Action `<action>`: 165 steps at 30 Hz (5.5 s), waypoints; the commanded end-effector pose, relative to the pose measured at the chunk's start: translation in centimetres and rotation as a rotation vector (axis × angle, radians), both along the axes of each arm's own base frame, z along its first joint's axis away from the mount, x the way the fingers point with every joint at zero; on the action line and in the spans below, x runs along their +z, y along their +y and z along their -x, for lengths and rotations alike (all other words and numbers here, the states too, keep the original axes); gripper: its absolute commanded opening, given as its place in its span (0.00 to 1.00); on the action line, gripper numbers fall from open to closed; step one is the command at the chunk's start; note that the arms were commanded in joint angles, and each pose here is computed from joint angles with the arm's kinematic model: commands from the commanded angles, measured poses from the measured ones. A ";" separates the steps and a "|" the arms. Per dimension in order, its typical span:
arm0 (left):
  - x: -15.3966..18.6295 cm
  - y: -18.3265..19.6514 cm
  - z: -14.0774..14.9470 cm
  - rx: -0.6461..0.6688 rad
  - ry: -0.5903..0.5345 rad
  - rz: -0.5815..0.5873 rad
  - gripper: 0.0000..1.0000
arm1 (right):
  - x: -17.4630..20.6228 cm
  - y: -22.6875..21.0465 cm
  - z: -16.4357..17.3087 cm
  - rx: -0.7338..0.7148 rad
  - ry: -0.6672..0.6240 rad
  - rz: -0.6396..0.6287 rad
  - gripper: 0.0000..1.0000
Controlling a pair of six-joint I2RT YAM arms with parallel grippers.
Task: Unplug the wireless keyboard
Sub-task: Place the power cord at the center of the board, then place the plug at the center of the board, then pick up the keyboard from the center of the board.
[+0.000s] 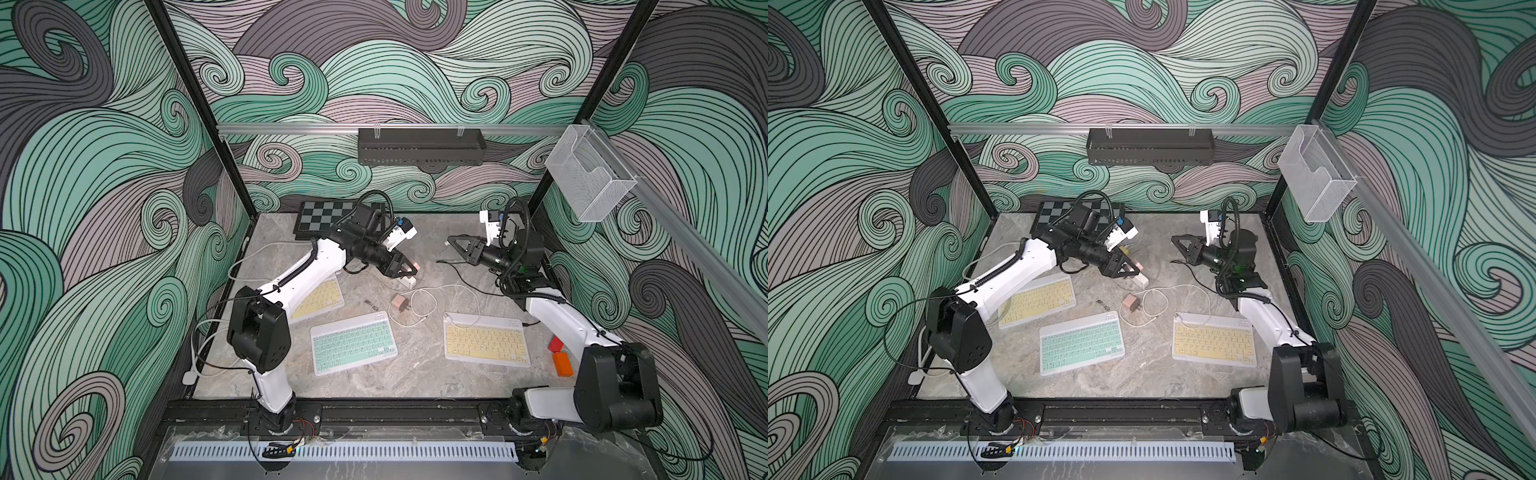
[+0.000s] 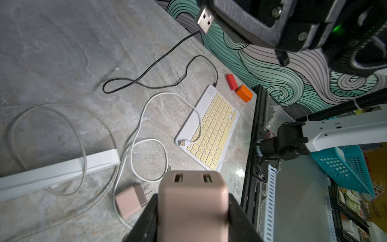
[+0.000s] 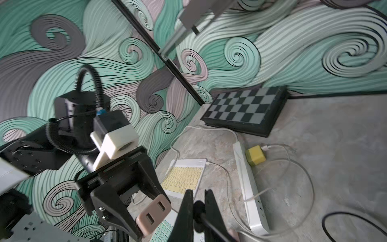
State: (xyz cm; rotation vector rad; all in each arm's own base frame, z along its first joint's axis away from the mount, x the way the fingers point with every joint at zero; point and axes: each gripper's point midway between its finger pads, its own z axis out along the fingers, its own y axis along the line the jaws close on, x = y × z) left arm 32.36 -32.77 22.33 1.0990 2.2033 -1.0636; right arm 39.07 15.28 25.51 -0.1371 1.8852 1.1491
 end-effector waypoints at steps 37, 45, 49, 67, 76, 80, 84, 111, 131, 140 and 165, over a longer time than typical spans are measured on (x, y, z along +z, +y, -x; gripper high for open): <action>-5.0 -1.4 -0.2 0.077 -0.053 -0.167 0.00 | -11.4 -3.3 -1.3 -0.175 0.470 0.234 0.41; -8.9 -4.1 -1.3 0.084 -0.120 -0.290 0.00 | -9.1 -4.9 -0.7 -0.254 0.429 0.261 0.45; -10.5 -5.2 -4.2 0.129 -0.170 -0.347 0.00 | -8.9 -5.2 -0.2 -0.268 0.431 0.255 0.46; -17.7 -8.7 -11.6 0.199 -0.268 -0.444 0.00 | -9.7 -6.1 1.1 -0.290 0.448 0.260 0.49; -19.6 -8.1 -12.3 0.231 -0.260 -0.494 0.00 | -10.6 -6.7 1.4 -0.311 0.481 0.276 0.49; -19.5 -7.9 -12.1 0.226 -0.256 -0.507 0.06 | -11.7 -7.6 1.9 -0.350 0.524 0.306 0.50; -18.0 -7.9 -11.8 0.229 -0.248 -0.490 0.27 | -13.1 -8.6 2.4 -0.386 0.572 0.337 0.51; -1.7 -8.7 -0.9 0.182 -0.186 -0.075 0.58 | -18.1 -26.7 13.2 -0.951 1.054 0.412 0.58; -7.7 -8.5 4.4 0.070 -0.099 -0.174 0.56 | -23.4 -21.6 9.6 -0.729 1.140 0.277 0.55; -8.4 -8.7 4.4 0.064 -0.082 -0.193 0.55 | -23.2 -19.7 7.8 -0.675 1.102 0.272 0.52; -8.2 -8.5 5.0 0.047 -0.094 -0.218 0.55 | -21.9 -26.2 4.6 -0.808 1.048 0.440 0.44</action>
